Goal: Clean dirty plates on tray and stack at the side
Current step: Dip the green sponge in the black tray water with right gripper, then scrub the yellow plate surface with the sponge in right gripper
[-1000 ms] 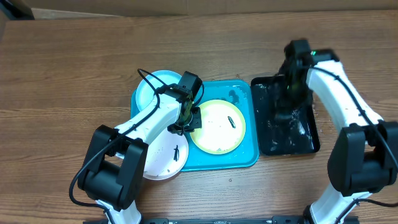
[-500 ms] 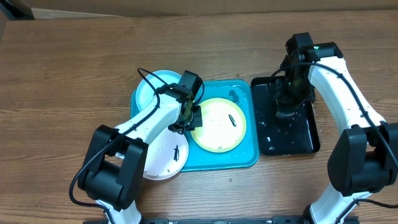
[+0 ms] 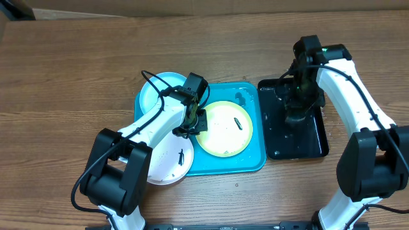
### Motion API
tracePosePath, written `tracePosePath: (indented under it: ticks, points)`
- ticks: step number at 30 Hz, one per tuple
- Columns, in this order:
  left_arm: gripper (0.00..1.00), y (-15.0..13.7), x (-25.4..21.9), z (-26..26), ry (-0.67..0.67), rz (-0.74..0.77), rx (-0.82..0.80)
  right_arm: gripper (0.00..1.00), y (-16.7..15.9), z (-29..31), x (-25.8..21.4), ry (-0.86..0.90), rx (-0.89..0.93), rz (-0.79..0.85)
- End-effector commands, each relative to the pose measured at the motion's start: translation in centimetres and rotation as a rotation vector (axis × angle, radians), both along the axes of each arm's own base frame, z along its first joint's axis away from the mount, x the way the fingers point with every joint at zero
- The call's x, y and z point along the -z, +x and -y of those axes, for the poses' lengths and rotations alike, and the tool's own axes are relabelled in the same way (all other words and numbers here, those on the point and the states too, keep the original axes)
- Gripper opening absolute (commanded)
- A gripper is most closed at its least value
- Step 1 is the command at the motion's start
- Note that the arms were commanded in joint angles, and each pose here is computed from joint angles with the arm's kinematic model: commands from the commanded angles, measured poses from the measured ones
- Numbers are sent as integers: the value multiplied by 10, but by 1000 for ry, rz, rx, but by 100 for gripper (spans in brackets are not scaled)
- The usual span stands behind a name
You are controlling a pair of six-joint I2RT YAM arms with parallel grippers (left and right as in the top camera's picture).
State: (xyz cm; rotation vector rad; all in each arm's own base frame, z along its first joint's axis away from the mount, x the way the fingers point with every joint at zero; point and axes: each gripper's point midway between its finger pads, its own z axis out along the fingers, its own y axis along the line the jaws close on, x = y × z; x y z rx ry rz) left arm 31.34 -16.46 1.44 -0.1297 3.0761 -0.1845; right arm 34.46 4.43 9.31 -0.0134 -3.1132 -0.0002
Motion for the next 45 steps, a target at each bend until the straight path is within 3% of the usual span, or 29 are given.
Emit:
tracePosePath:
  ticks: [1, 5, 8, 10, 11, 13, 14, 16, 17, 20, 28, 38, 42, 45]
  points:
    - [4, -6, 6, -4, 21, -31, -12, 4, 6, 11, 7, -69, 39, 37]
    - [4, -5, 6, -4, 21, -28, -12, 4, -3, 13, 22, -83, 51, 13]
    - [4, -7, 7, -5, 24, -33, -12, 4, -1, 2, 23, -21, 198, 20]
    - [4, -7, 7, -5, 24, -33, -12, 4, -3, -14, 21, 56, 7, 7]
    - [4, -7, 7, -5, 24, -33, -10, 4, -6, 3, 19, -46, 0, -4]
    - [4, -7, 7, -5, 25, -32, 0, 4, -8, 42, 8, -275, 205, 21]
    - [4, -7, 7, -5, 25, -32, 3, 4, -7, 37, 8, -245, 239, 25]
    - [4, -5, 6, -4, 22, -26, 3, 4, -8, 1, 12, -37, 86, -16]
    - [4, -4, 6, -3, 19, -21, 3, 4, -12, -3, 12, -19, 29, -34]
    - [4, -2, 6, -2, 15, -12, 2, 4, -22, 26, 6, -200, 150, -51]
    - [4, -3, 6, -3, 17, -16, 3, 4, -13, 1, -26, -53, 56, -40]
    - [4, -3, 6, -3, 16, -15, 2, 4, 0, -98, -70, 387, -148, 40]
    - [4, -2, 6, -2, 15, -13, 2, 4, -7, -132, -66, 389, -245, 53]
    - [4, -2, 6, -2, 15, -12, 2, 4, -10, -140, -48, 237, -244, 75]
